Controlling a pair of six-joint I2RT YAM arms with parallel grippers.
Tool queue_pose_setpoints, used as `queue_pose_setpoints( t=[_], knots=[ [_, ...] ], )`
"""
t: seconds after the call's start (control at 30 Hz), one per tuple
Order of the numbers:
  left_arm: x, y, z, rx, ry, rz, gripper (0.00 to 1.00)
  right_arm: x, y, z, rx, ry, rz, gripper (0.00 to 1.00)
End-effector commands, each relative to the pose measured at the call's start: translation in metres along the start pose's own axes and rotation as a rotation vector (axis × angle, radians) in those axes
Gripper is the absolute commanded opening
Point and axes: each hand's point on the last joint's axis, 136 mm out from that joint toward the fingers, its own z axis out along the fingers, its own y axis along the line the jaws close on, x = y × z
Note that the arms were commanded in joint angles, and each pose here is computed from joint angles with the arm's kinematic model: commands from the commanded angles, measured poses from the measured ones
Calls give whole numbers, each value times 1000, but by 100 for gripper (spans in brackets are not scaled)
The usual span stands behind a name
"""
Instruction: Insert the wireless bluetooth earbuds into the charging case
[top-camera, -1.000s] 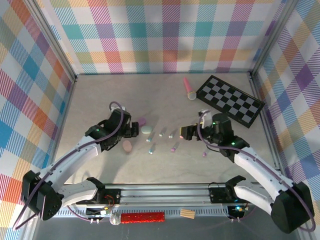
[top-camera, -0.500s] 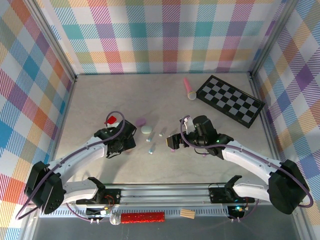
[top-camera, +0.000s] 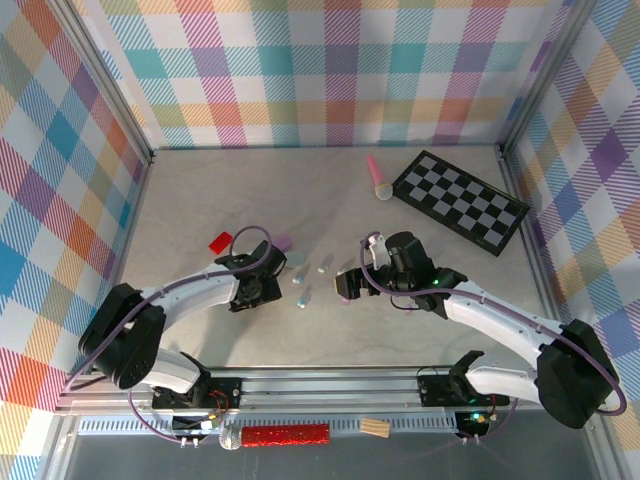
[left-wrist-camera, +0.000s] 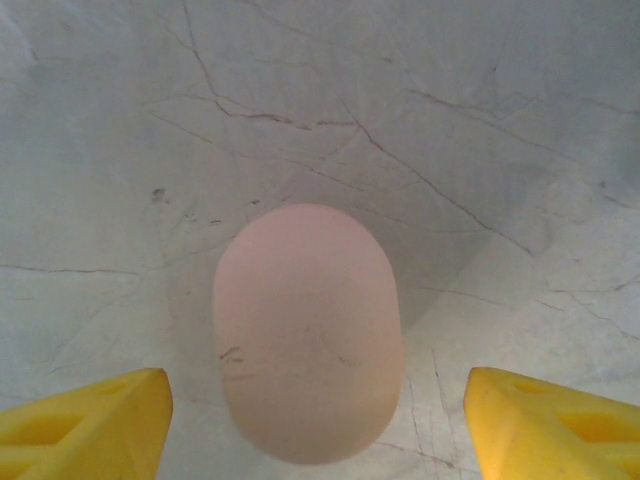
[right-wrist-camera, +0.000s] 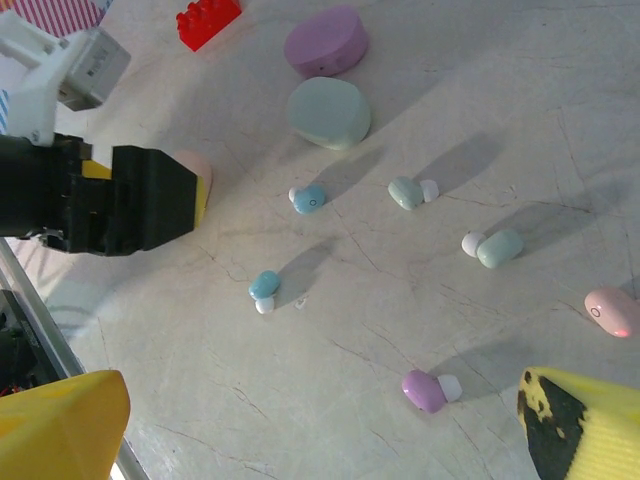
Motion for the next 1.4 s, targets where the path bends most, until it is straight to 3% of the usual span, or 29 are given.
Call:
queue_pose_setpoints(
  t=[0.0,0.2,0.67,0.97,1.17,1.37],
  knots=[
    [6,1,12,-8,25,10,72,-5,4,-2,1,-10,1,99],
    [10,5,23,-32,36,24,64,0,-1,0,15,-4,15,99],
    [3,0,30,-22,27,25,56,5,-4,5,15,10,35,99],
    [-4,2,22,-36,5,34,42,9,-7,12,16,23,44,99],
    [-6,5,21,-55,-2,34,61,7,-5,18,2,33,39,99],
    [-15,6,15,-30,-19,-1,63,10,-5,19,3,42,49,99]
  ],
)
